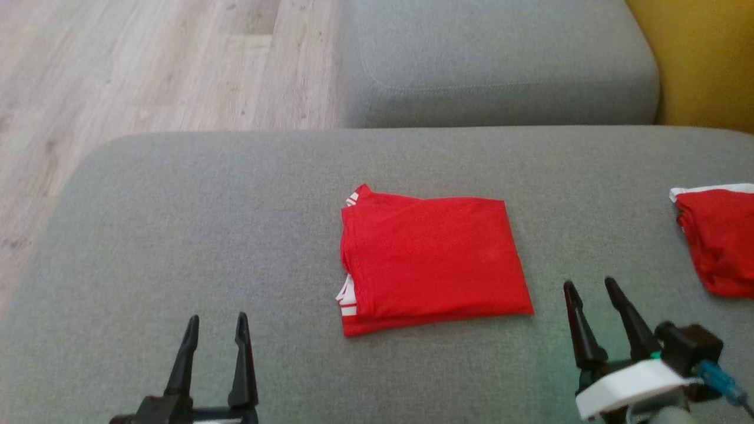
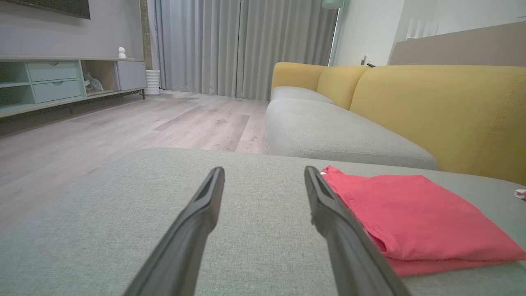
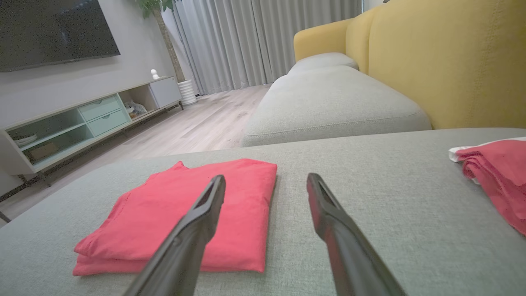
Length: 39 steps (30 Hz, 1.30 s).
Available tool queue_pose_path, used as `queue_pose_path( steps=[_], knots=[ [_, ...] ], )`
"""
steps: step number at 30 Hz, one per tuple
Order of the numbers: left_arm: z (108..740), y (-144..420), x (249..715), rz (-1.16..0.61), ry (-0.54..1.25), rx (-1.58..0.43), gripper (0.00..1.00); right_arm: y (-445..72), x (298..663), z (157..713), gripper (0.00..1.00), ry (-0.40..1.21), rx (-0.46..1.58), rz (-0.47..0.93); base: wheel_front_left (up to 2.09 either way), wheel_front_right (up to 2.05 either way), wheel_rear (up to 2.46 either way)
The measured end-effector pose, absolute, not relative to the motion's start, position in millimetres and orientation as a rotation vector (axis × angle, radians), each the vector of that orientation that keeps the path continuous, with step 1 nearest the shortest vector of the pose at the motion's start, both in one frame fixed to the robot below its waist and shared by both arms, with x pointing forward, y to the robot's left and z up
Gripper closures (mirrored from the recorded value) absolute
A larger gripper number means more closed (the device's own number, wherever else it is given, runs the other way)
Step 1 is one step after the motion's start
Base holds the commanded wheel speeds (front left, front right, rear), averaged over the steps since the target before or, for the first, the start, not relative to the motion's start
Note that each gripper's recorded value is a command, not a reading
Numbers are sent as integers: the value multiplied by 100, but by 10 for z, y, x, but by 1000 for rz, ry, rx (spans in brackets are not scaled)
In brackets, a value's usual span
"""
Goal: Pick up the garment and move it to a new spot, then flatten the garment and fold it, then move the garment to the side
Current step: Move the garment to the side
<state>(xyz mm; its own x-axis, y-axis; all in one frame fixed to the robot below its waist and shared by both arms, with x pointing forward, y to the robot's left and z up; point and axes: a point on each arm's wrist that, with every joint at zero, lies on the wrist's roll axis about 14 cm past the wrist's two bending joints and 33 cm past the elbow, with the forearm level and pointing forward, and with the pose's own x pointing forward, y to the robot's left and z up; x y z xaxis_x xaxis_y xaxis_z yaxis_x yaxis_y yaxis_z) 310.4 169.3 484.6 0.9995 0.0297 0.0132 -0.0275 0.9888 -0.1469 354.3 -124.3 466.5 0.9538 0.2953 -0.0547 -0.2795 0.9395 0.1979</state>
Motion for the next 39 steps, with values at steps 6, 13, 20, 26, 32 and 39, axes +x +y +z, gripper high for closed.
queue_pose_path(
  steps=[6, 13, 20, 26, 32, 39],
  knots=[
    [4814, 1683, 3050, 19, -8, -139, 0, -1259, 3421, 4600, 0, 97, 181, 275, 0, 0, 0],
    [4803, 1696, 3055, 18, -5, -131, 0, -1255, 3397, 4619, 0, 87, 173, 267, 0, 0, 0],
    [4804, 1680, 3062, 12, -5, -131, 0, -1282, 3390, 4623, 0, 84, 162, 260, 0, 0, 0],
    [4766, 1685, 3061, 16, 9, -132, 0, -1308, 3405, 4550, 0, 106, 160, 247, 0, 0, 0],
    [4717, 1692, 3082, 22, 28, -132, 0, -1274, 3410, 4315, 0, 185, 171, 244, 0, 0, 0],
    [4659, 1666, 3223, 15, 54, -130, 0, -1206, 3923, 4239, 0, 219, 173, 247, 0, 0, 0]
  ],
)
